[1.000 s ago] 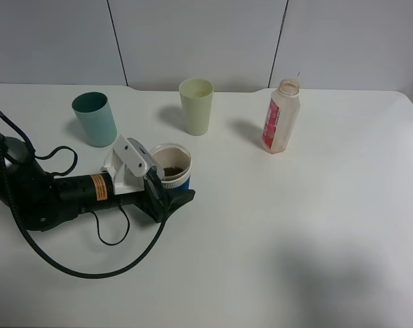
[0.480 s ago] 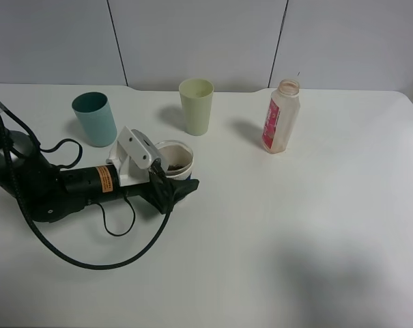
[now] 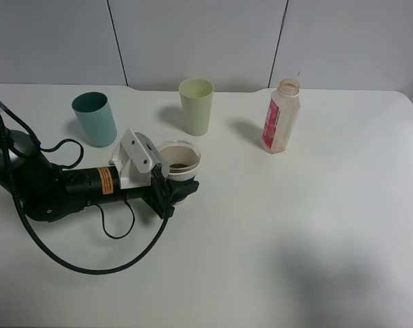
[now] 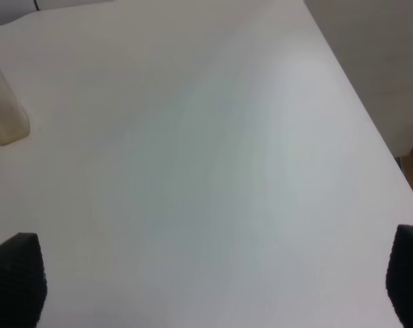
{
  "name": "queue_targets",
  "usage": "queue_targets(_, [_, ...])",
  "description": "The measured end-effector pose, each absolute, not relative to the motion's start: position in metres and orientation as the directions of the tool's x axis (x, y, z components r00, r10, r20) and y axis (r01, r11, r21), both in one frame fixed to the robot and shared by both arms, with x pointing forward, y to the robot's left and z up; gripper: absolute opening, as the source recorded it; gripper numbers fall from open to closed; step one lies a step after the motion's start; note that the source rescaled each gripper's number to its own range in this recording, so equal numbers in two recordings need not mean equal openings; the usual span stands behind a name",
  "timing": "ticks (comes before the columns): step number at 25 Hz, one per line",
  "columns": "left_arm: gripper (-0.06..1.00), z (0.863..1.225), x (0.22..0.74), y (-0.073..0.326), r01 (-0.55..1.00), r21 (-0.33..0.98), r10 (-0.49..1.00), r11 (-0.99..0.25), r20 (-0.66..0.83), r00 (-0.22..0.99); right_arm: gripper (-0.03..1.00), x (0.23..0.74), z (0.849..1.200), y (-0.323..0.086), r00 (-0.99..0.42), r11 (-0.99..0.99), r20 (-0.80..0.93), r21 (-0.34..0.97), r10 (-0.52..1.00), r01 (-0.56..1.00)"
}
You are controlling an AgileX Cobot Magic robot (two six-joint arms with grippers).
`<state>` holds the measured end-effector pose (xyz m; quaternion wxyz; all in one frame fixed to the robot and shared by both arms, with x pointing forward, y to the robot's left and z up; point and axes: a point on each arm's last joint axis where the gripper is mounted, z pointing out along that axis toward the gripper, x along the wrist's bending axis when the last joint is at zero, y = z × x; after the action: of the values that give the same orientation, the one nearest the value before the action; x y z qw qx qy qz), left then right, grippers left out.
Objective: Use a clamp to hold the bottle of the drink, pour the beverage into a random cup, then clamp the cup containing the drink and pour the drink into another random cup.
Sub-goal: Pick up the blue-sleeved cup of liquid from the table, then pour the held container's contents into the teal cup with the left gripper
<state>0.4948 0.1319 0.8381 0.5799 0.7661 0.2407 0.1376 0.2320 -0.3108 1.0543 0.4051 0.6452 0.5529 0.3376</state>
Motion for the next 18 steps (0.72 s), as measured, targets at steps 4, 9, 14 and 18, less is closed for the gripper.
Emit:
queue_targets(4, [0.0,0.838,0.494,0.131,0.224,0.953,0.525,-0.204,-0.086,0.847,1.0,0.232,1.054,-0.311,0.161,-0.06,-0.012,0.896,0.987,0.44])
queue_targets(9, [0.0,0.854,0.499,0.132,0.237,0.96,0.556,-0.147,-0.118,0.823,1.0,0.232,1.054,-0.311,0.161,-0.06,-0.012,0.896,0.987,0.44])
queue_targets(14, [0.0,0.869,0.5,0.14,0.239,0.967,0.641,-0.09,-0.127,0.757,1.0,0.232,1.054,-0.311,0.161,-0.06,-0.012,0.896,0.987,0.44])
queue_targets(18, [0.0,0.874,0.494,0.151,0.262,0.963,0.708,-0.059,-0.145,0.691,1.0,0.232,1.054,-0.311,0.161,-0.06,-0.012,0.896,0.987,0.44])
